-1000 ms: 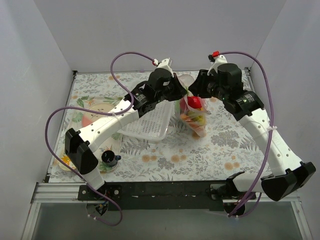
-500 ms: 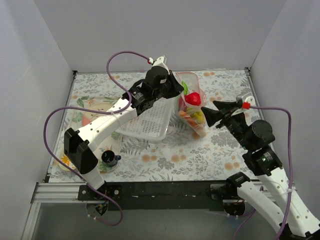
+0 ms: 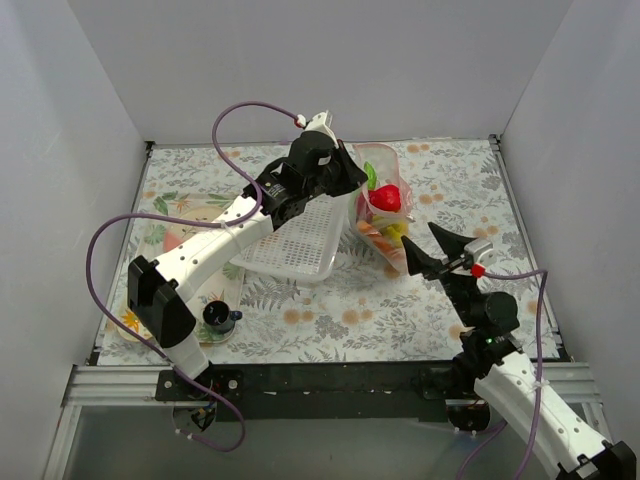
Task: Place the food in the zip-top bag and seal the zipper
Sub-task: Adjust the zipper food storage bag at the center of the board, then zip the zipper food storage bag at the center of the board.
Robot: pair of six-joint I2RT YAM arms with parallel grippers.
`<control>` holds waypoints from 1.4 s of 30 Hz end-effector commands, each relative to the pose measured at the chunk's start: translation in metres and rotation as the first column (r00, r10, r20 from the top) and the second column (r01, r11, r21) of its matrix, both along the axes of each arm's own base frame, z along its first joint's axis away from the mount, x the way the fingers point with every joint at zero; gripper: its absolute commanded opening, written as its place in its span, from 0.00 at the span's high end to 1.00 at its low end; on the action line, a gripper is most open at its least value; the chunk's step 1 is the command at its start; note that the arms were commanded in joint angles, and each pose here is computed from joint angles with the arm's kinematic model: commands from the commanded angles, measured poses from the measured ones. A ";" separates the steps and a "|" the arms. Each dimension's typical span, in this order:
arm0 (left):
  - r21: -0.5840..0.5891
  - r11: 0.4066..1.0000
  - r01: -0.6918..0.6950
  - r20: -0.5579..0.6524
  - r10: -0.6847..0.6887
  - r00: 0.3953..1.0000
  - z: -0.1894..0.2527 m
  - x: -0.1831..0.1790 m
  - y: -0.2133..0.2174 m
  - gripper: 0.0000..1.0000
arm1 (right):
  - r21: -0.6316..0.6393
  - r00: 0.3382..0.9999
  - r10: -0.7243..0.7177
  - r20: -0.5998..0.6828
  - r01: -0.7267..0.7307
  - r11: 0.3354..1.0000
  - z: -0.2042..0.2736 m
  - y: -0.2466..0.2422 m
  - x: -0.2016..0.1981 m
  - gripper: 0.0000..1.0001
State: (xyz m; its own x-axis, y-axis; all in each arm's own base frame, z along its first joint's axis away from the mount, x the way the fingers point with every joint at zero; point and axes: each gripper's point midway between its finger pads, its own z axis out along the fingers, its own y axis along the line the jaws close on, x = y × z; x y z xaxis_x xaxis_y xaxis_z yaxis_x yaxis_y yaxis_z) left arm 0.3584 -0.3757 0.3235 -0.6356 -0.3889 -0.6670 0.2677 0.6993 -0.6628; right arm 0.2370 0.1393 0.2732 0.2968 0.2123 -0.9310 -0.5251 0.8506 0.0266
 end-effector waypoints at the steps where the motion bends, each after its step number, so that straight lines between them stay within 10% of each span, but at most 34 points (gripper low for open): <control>1: -0.057 0.998 0.024 0.054 -0.021 0.998 0.034 -0.007 0.007 1.00 | 0.073 0.980 -0.030 0.196 0.016 0.997 0.039 -0.006 -0.007 0.26; 42: -0.060 0.997 0.057 0.063 -0.053 0.997 0.040 -0.007 0.008 1.00 | -0.003 0.978 0.018 0.210 -0.018 1.000 0.043 0.024 0.027 0.48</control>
